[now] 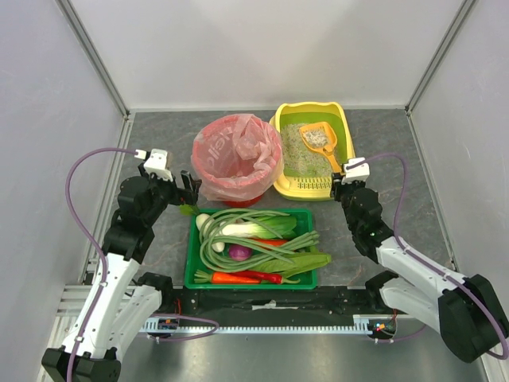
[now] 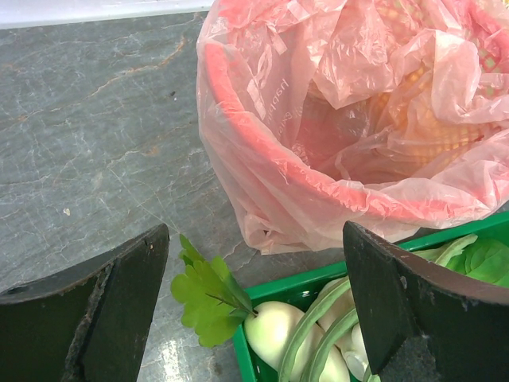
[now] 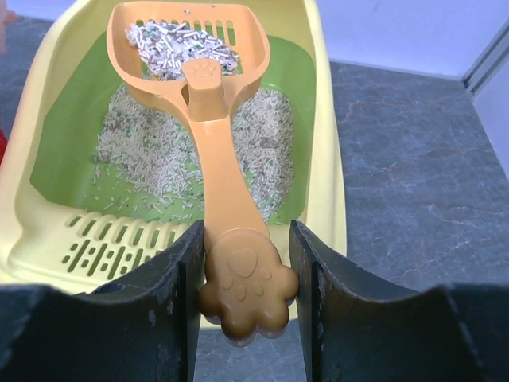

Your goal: Clean the litter box

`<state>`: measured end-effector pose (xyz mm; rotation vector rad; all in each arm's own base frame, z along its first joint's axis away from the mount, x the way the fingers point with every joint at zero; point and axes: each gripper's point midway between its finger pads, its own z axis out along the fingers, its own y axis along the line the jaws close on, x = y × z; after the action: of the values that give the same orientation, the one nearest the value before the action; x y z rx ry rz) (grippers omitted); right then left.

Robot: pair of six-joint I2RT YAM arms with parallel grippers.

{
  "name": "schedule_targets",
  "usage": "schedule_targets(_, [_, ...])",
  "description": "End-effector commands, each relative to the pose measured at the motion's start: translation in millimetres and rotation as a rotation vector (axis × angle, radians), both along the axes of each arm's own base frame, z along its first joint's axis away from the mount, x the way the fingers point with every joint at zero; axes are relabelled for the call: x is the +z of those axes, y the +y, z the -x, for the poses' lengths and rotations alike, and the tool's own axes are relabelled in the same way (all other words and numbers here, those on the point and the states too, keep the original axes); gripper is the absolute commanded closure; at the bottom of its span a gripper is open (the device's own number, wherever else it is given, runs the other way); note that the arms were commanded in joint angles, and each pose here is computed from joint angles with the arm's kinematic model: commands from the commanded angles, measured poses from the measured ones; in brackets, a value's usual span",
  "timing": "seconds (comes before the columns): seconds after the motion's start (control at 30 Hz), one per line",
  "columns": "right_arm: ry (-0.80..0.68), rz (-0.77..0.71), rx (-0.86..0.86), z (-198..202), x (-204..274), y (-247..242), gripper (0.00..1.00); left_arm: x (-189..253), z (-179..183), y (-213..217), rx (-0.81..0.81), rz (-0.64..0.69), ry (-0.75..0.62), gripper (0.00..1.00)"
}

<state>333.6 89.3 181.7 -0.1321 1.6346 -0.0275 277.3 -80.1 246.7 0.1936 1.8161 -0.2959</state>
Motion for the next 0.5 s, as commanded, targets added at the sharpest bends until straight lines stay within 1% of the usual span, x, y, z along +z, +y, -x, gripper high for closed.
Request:
schedule_targets(0.0, [-0.087, -0.116, 0.101, -5, 28, 24, 1.00, 6, -3, 0, -0.012, -0.032, -0.043, 0.04])
schedule_targets(0.03, [-0.080, -0.132, 0.036, -8, 24, 13, 1.00, 7, -3, 0, -0.013, -0.031, -0.046, 0.04])
schedule_targets(0.07, [-0.005, -0.122, -0.003, -12, 4, 7, 1.00, 8, -3, -1, -0.015, -0.031, -0.047, 0.04])
schedule_targets(0.1, [0.013, -0.132, -0.029, -19, 9, 4, 1.00, 7, -3, 0, -0.012, -0.031, -0.047, 0.04])
schedule_targets(0.17, [0.025, -0.151, 0.152, -19, 7, 36, 1.00, 7, -3, 0, -0.012, -0.031, -0.047, 0.04])
schedule_targets(0.2, [0.015, -0.185, 0.196, -17, 9, 45, 1.00, 8, -3, 0, -0.013, -0.031, -0.049, 0.04])
schedule_targets(0.27, [0.084, -0.200, 0.089, -21, -5, 31, 1.00, 9, -2, -1, -0.016, -0.030, -0.050, 0.04])
schedule_targets(0.3, [0.092, -0.204, 0.031, -27, 1, 23, 1.00, 9, -2, -1, -0.016, -0.030, -0.050, 0.04])
schedule_targets(0.33, [0.124, -0.193, 0.066, -26, -3, 28, 1.00, 8, -2, 0, -0.015, -0.030, -0.049, 0.04])
schedule_targets(0.4, [0.095, -0.208, 0.166, -23, 8, 41, 1.00, 9, -2, -1, -0.016, -0.029, -0.051, 0.04])
schedule_targets(0.43, [0.112, -0.208, 0.167, -21, 7, 42, 1.00, 8, -2, -1, -0.019, -0.029, -0.050, 0.04])
schedule_targets(0.47, [0.126, -0.186, 0.077, -24, 5, 26, 1.00, 9, -2, -2, -0.020, -0.027, -0.051, 0.04])
